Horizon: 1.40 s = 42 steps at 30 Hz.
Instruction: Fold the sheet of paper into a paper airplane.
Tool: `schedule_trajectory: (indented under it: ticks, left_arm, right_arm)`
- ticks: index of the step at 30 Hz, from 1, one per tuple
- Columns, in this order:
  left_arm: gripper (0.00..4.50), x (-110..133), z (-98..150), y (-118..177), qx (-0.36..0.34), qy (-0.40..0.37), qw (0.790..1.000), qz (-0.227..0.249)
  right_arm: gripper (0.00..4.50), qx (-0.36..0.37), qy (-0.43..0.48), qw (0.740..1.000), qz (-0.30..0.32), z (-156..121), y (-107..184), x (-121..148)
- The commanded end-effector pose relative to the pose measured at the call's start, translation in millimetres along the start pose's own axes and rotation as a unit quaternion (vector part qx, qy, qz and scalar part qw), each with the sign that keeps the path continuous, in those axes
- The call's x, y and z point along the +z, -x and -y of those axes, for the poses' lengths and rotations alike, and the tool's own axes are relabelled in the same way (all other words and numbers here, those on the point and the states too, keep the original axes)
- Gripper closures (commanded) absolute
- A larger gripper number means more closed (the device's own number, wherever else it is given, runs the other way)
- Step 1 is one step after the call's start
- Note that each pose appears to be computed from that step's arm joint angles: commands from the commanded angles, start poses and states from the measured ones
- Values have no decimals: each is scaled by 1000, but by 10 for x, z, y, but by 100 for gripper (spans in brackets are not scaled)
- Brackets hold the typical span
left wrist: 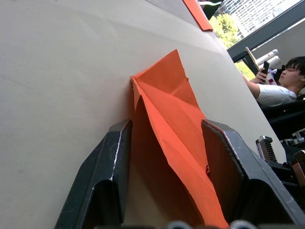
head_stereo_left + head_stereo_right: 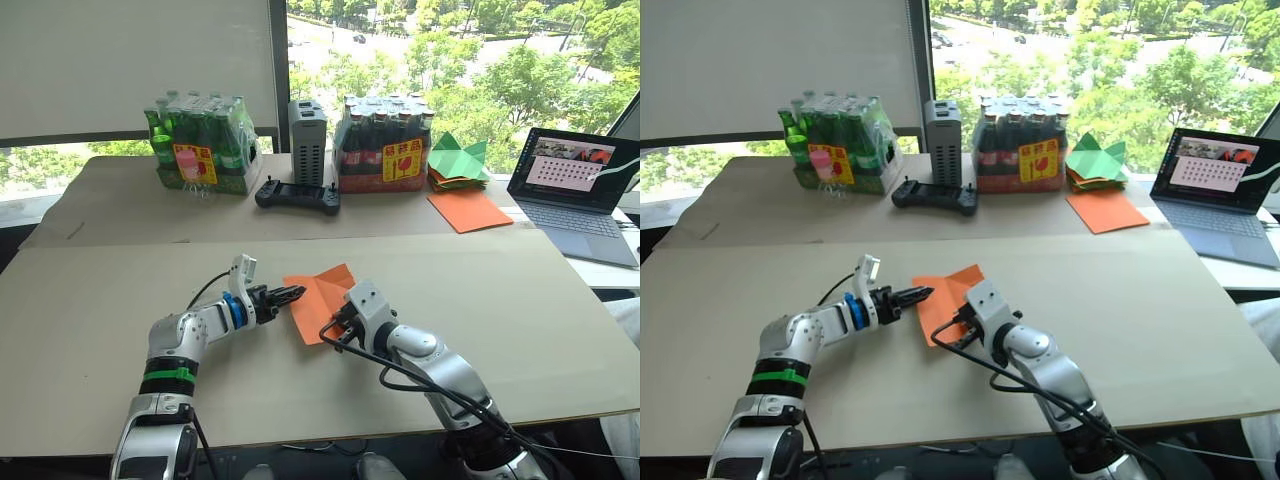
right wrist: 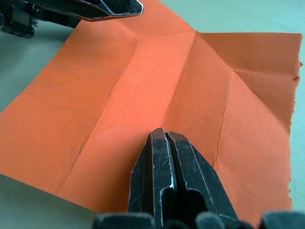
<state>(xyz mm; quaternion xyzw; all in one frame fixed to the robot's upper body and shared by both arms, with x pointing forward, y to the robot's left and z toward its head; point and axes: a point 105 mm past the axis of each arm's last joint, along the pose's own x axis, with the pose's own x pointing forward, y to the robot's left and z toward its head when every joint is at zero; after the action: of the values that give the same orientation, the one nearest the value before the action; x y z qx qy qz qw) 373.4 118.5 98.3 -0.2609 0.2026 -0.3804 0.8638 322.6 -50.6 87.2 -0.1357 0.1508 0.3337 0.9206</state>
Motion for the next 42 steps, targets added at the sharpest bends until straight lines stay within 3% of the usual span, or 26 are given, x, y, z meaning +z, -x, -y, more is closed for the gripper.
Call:
schedule_trajectory:
  ticks: [1, 7, 10, 15, 22, 36, 42]
  left_arm:
    - [205, 108, 34, -37, -4, -13, 1000, 18]
    - [205, 50, 63, -67, -13, -11, 1000, 7]
    - [281, 37, 91, -70, -21, -7, 1000, 4]
    - [448, 57, 91, -66, -22, -3, 1000, 5]
    - [448, 38, 134, -28, -37, 2, 999, -11]
    - [448, 49, 62, 181, -52, -41, 994, -85]
    - [448, 187, 21, 308, -66, -78, 987, -126]
  right_arm:
    - [450, 1, -8, 1000, -24, -14, 15, -115]
    - [450, -1, -9, 1000, -25, -12, 24, -115]
    - [450, -2, -10, 1000, -25, -11, 26, -114]
    - [450, -3, -10, 1000, -25, -10, 27, -112]
    - [450, -3, -11, 1000, -17, -9, 20, -56]
    - [450, 107, -94, 976, 164, -149, 275, 860]
    - [450, 121, -94, 976, 157, -192, 295, 836]
